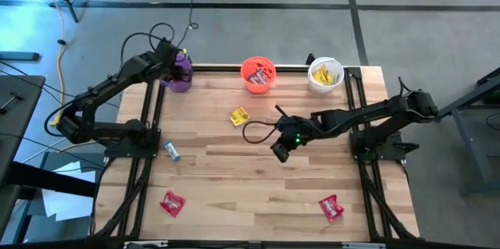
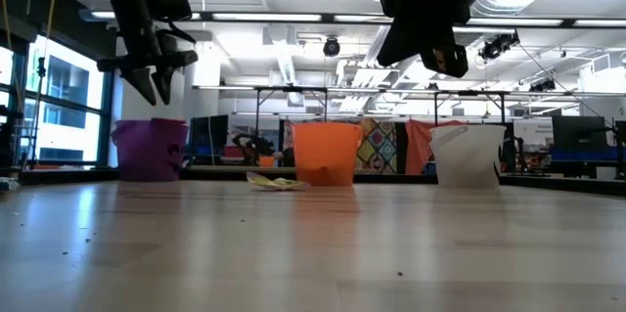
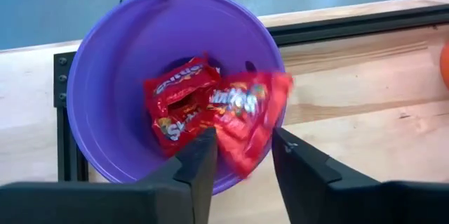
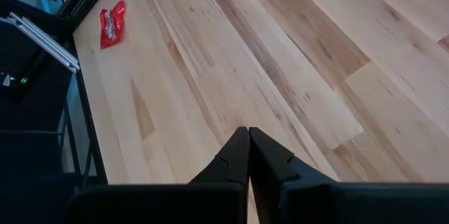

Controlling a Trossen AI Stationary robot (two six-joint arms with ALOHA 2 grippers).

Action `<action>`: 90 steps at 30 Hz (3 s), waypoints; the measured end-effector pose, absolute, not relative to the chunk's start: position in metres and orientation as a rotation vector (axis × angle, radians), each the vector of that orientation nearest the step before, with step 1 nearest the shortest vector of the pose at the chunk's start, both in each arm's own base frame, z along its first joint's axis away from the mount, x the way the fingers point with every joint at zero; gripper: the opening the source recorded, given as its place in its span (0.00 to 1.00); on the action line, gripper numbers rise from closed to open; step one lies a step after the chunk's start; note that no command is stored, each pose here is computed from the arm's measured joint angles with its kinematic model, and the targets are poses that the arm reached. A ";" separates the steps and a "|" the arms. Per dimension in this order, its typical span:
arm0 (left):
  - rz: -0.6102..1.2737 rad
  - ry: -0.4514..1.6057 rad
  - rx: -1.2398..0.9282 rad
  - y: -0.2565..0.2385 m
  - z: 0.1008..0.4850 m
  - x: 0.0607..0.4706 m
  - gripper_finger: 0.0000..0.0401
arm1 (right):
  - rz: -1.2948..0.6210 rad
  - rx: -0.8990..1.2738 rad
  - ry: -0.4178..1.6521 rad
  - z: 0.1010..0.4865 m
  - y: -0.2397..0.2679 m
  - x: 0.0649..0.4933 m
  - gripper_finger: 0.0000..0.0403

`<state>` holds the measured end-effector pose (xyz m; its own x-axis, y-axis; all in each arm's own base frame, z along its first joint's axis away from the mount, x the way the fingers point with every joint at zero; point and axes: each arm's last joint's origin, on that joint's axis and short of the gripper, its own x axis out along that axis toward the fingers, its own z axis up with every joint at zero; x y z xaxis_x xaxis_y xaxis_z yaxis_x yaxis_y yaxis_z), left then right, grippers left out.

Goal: Organize candy in baskets
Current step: Put the red candy into the violet bucket, then put the yellow candy into the white bucket

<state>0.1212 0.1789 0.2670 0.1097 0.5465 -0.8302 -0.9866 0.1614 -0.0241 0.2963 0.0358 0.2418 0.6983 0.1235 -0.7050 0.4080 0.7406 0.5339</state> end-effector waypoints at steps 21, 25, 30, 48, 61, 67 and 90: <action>0.639 0.767 -0.498 0.077 0.281 0.147 0.19 | -0.133 0.635 0.816 0.260 0.007 0.269 0.00; 0.567 0.786 -0.569 0.051 0.258 0.154 0.12 | -0.050 0.625 0.806 0.246 -0.017 0.259 0.00; 0.459 0.746 -0.649 0.025 0.233 0.177 0.05 | -0.049 0.656 0.808 0.222 -0.037 0.238 0.00; 0.680 0.608 -0.910 0.080 0.163 0.246 0.44 | -0.048 0.608 0.576 0.249 -0.045 0.199 0.00; 0.618 0.754 -0.835 0.096 0.118 0.257 0.49 | -0.051 0.620 0.572 0.250 -0.044 0.198 0.00; 0.585 0.687 -0.774 0.101 0.111 0.267 0.49 | -0.058 0.618 0.568 0.250 -0.045 0.199 0.00; 0.053 0.199 -0.630 0.092 0.195 0.288 0.00 | -0.086 0.769 0.461 0.259 -0.046 0.204 0.16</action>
